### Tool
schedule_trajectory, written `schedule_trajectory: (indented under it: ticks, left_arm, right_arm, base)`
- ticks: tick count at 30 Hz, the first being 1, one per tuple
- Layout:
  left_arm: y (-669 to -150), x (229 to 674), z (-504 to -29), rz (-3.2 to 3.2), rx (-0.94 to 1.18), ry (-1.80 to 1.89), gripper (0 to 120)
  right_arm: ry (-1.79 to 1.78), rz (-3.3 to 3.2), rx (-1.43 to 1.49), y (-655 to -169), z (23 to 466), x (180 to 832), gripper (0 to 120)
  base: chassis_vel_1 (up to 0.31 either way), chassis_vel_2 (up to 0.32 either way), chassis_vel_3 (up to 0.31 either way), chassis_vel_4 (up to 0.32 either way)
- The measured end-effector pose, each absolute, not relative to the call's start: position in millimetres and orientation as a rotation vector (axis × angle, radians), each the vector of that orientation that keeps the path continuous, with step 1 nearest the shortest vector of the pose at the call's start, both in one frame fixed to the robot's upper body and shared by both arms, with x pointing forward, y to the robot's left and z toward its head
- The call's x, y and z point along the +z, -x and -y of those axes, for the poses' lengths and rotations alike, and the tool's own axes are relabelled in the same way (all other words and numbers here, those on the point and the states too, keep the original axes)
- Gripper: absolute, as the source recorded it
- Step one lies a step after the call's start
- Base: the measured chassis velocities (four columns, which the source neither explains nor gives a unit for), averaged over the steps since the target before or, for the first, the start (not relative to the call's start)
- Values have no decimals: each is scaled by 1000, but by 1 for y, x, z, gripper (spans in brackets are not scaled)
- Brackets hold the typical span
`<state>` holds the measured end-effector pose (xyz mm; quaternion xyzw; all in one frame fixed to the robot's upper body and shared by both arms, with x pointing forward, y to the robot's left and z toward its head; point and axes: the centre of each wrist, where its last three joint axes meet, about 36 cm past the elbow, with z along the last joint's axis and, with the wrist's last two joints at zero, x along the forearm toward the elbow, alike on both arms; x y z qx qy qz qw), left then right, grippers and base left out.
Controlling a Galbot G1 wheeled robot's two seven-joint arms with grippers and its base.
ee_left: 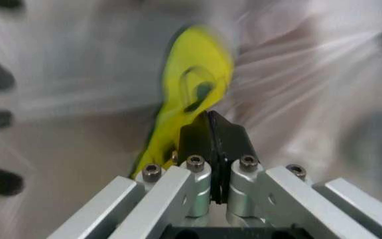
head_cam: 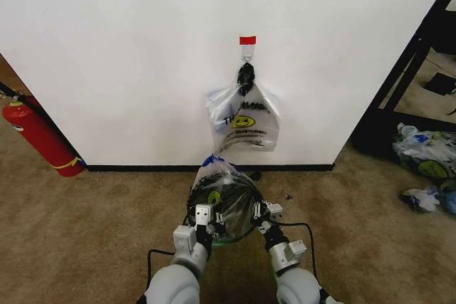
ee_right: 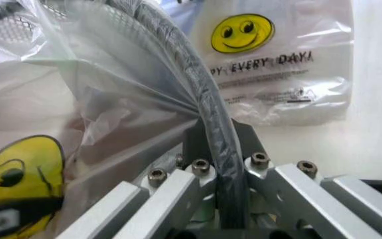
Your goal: Pick up the garbage bag from the wall and place it over the trash bin.
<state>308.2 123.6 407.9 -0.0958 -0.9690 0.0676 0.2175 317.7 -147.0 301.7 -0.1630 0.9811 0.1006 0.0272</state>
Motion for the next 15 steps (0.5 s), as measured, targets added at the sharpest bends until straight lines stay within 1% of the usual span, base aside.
schedule_trajectory:
  ticks: [6,15]
  left_arm:
    - [-315,393,-110,2714,66,162,0]
    - [-327,379,-96,2741,-35,109,0]
  right_arm:
    - [518,-3027,324,-310,140,304,0]
    - [549,-3028,341,-299,127,303,0]
  base:
    - [0,0,0,0]
    - [0,0,0,0]
